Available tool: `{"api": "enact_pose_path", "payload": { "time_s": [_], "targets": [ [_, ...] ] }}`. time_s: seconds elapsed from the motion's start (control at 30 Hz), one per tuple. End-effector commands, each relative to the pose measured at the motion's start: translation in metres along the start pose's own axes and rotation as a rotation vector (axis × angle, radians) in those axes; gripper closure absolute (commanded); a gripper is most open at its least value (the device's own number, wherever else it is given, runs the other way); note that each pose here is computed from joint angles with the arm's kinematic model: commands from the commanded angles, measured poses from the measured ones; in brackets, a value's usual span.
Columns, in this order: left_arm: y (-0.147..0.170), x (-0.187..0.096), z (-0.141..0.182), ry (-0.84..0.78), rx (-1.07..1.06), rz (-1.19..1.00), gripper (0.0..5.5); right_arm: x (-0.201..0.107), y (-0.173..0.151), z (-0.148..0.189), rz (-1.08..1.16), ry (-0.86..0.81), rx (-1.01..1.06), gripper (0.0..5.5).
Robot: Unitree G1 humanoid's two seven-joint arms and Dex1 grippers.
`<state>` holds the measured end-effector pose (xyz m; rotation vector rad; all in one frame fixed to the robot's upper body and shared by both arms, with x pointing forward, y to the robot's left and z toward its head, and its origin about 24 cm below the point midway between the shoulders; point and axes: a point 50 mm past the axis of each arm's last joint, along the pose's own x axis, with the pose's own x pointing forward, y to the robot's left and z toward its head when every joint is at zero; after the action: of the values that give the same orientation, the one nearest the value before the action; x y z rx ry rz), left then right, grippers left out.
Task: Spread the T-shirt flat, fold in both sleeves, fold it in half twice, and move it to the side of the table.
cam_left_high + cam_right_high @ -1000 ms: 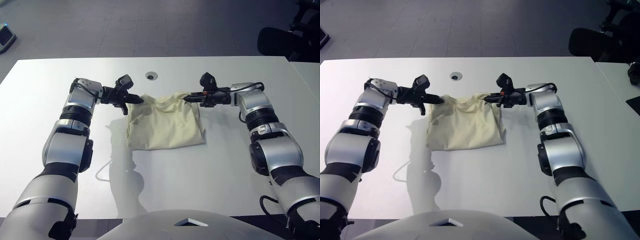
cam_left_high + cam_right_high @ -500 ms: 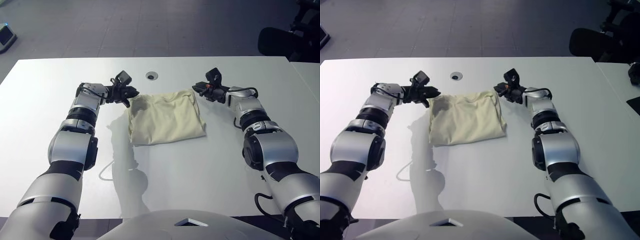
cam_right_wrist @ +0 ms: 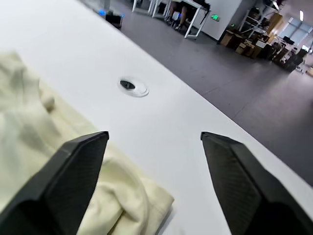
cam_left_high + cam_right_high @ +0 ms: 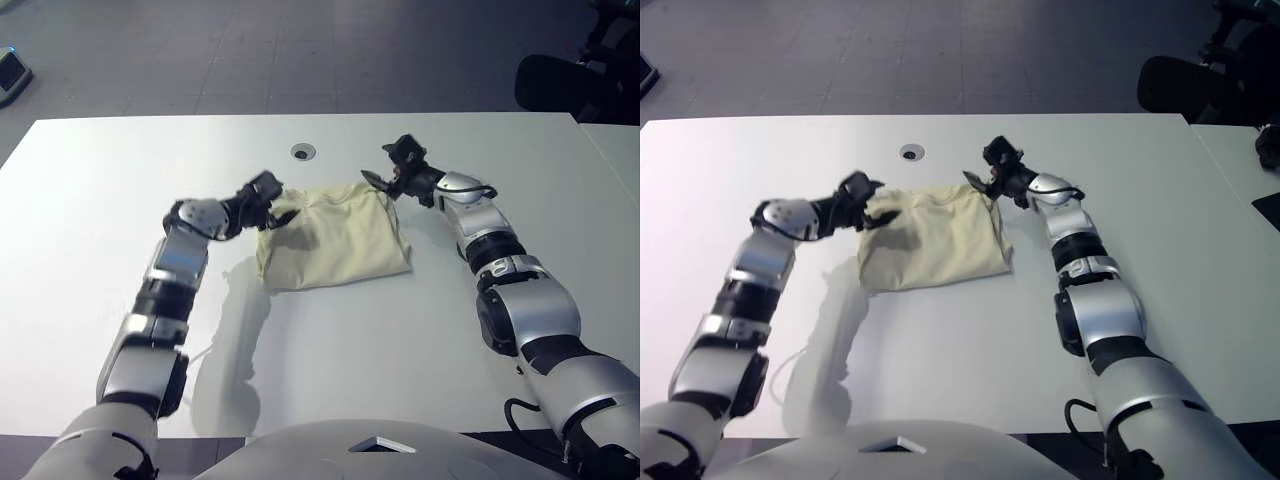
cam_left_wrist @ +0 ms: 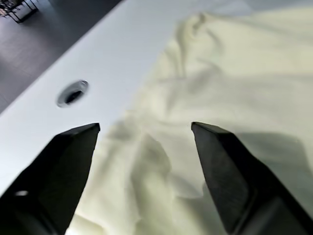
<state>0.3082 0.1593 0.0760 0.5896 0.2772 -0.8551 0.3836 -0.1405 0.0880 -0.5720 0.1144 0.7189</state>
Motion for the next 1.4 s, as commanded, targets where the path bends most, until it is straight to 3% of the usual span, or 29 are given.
{"api": "enact_pose_path", "payload": {
  "time_s": [0.03,0.27,0.4,0.5,0.6,0.7,0.87,1.0,1.13,1.4],
  "targets": [
    [-0.028,-0.016,-0.008,0.15,0.117,-0.054,1.2,0.0,0.012,-0.018,0.065,0.149,-0.243,1.21],
    [-0.009,-0.022,-0.012,0.246,0.26,-0.052,0.14,-0.028,0.034,-0.062,0.321,0.266,-0.462,0.21],
    [0.011,-0.015,-0.004,0.209,0.36,-0.097,0.1,-0.052,0.052,-0.07,0.554,0.205,-0.505,0.13],
    [0.031,-0.002,0.001,0.192,0.473,-0.163,0.1,-0.075,0.076,-0.047,0.765,0.11,-0.493,0.13],
    [0.045,0.013,0.018,0.135,0.585,-0.181,0.1,-0.088,0.102,-0.001,0.867,-0.041,-0.377,0.13],
    [0.057,0.019,0.051,0.003,0.641,-0.151,0.1,-0.081,0.104,0.042,0.811,-0.177,-0.275,0.13],
    [0.079,-0.009,0.073,-0.119,0.645,-0.081,0.1,-0.067,0.054,0.058,0.484,-0.159,-0.268,0.13],
    [0.08,-0.036,0.056,-0.113,0.553,0.005,0.1,-0.06,0.028,0.063,0.315,-0.139,-0.237,0.13],
    [0.053,-0.053,0.02,-0.017,0.432,0.017,0.1,-0.047,0.019,0.043,0.235,-0.079,-0.223,0.13],
    [0.043,-0.049,0.002,0.063,0.352,0.082,0.1,-0.002,0.016,0.023,0.139,-0.021,-0.196,0.13]
  ]
}}
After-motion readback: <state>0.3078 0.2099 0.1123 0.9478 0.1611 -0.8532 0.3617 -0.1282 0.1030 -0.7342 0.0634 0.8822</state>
